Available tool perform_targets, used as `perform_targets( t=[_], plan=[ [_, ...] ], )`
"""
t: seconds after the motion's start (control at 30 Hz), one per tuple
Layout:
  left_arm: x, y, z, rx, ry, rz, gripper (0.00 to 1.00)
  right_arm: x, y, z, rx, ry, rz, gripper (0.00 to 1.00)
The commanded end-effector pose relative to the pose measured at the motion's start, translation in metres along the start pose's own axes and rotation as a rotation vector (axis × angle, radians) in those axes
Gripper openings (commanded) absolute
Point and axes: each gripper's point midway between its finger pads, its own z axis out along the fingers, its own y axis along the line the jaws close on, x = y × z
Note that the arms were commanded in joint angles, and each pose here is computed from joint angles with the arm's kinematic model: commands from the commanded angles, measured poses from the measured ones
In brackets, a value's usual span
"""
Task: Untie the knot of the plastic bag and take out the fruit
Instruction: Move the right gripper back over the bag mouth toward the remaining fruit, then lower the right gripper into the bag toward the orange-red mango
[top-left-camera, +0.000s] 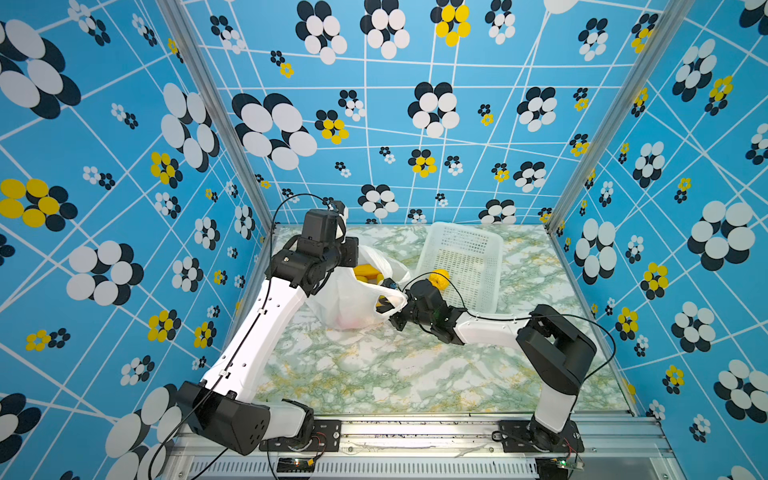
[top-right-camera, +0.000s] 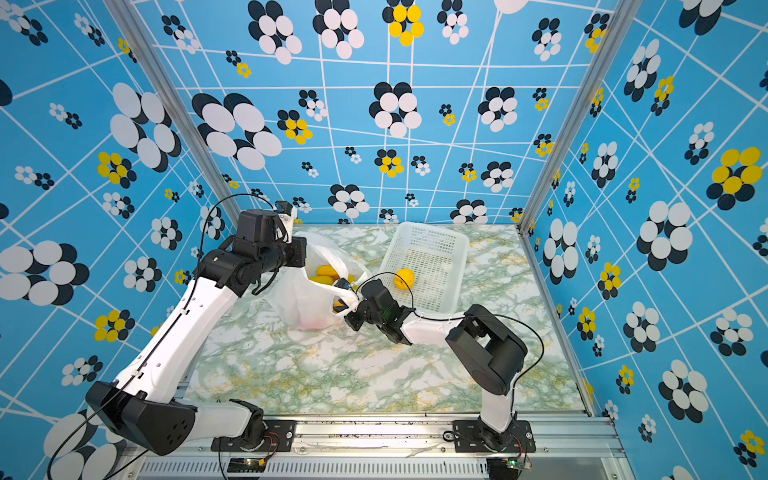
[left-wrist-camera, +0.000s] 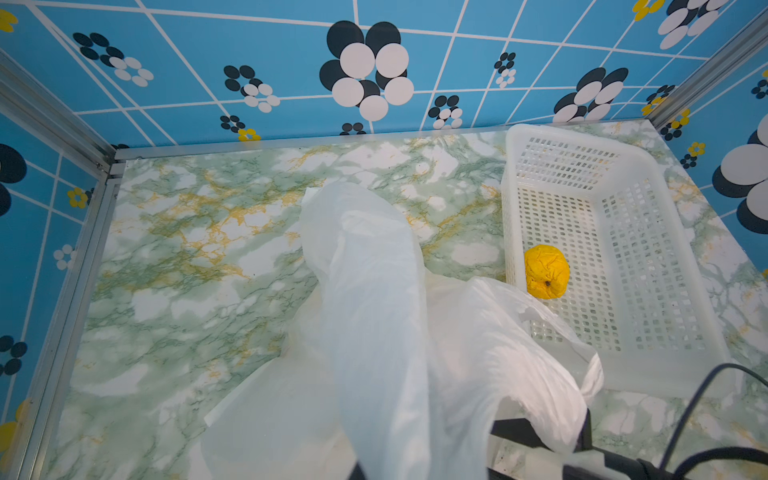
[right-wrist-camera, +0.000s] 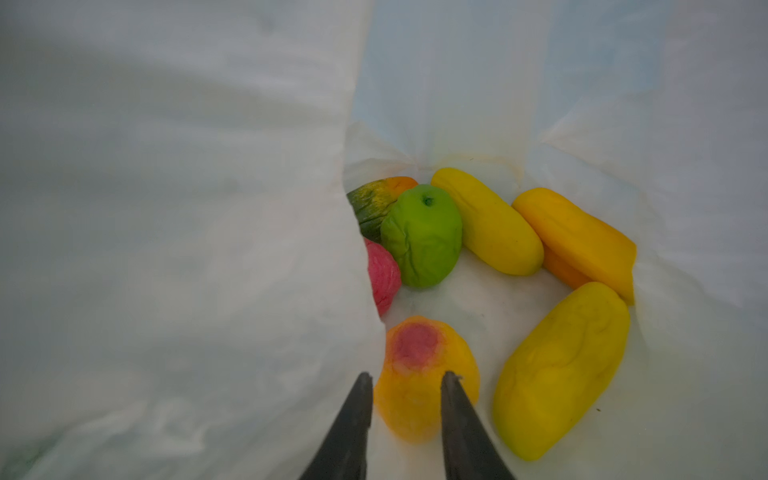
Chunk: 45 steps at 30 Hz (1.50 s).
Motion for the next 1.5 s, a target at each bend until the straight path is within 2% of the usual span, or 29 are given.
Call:
perform_targets(
  t=[0.0,0.07,0.13,0.23,0.3,0.37,0.43,0.47,0.67,0.87,0.97,1.13,1.3,1.4,1.47],
  plan=[
    [-0.007,0.004,-0.008,-0.010,-0.031,0.009,0.00,-0.009,0.012,0.012,-0.072,-0.022,0.038,0.44],
    [-0.013,0.010,-0.007,-0.026,-0.039,0.000,0.00,-0.012,0.024,0.020,-0.115,-0.031,0.046,0.49],
    [-0.026,0.022,-0.006,-0.032,-0.034,-0.067,0.00,-0.012,0.038,0.033,-0.144,-0.021,0.048,0.56],
    [-0.046,0.037,-0.011,-0.045,-0.051,-0.181,0.00,-0.012,0.046,0.060,-0.106,0.049,0.070,0.59],
    [-0.058,0.030,-0.016,-0.017,-0.085,-0.201,0.00,-0.010,0.044,0.076,-0.059,0.099,0.104,0.61],
    [-0.068,0.019,-0.020,-0.042,-0.097,-0.150,0.00,-0.013,0.040,0.086,-0.025,0.113,0.142,0.67],
    [-0.081,0.008,-0.022,-0.105,-0.112,-0.050,0.00,-0.020,0.027,0.090,0.051,0.115,0.180,0.74],
    [-0.086,0.002,-0.022,-0.118,-0.120,-0.010,0.00,-0.008,0.019,0.098,0.094,0.150,0.188,0.77],
    [-0.083,-0.022,-0.010,-0.078,-0.150,0.072,0.00,-0.017,-0.026,0.101,0.325,0.203,0.205,0.89],
    [-0.035,0.011,-0.008,-0.223,-0.131,0.072,0.00,-0.003,-0.039,0.100,0.368,0.210,0.240,0.94],
    [-0.010,0.019,-0.005,-0.233,-0.149,0.079,0.00,0.009,-0.040,0.106,0.371,0.232,0.243,0.95],
    [-0.002,0.029,0.005,-0.276,-0.114,0.071,0.00,0.028,-0.045,0.105,0.398,0.252,0.264,0.92],
    [0.005,0.032,0.021,-0.277,-0.053,0.064,0.00,0.022,-0.043,0.095,0.393,0.216,0.268,0.80],
    [0.009,0.038,0.029,-0.304,-0.015,0.067,0.00,0.021,-0.043,0.093,0.390,0.222,0.264,0.80],
    [0.010,0.040,0.033,-0.309,0.000,0.061,0.00,0.024,-0.042,0.096,0.386,0.242,0.263,0.84]
  ],
)
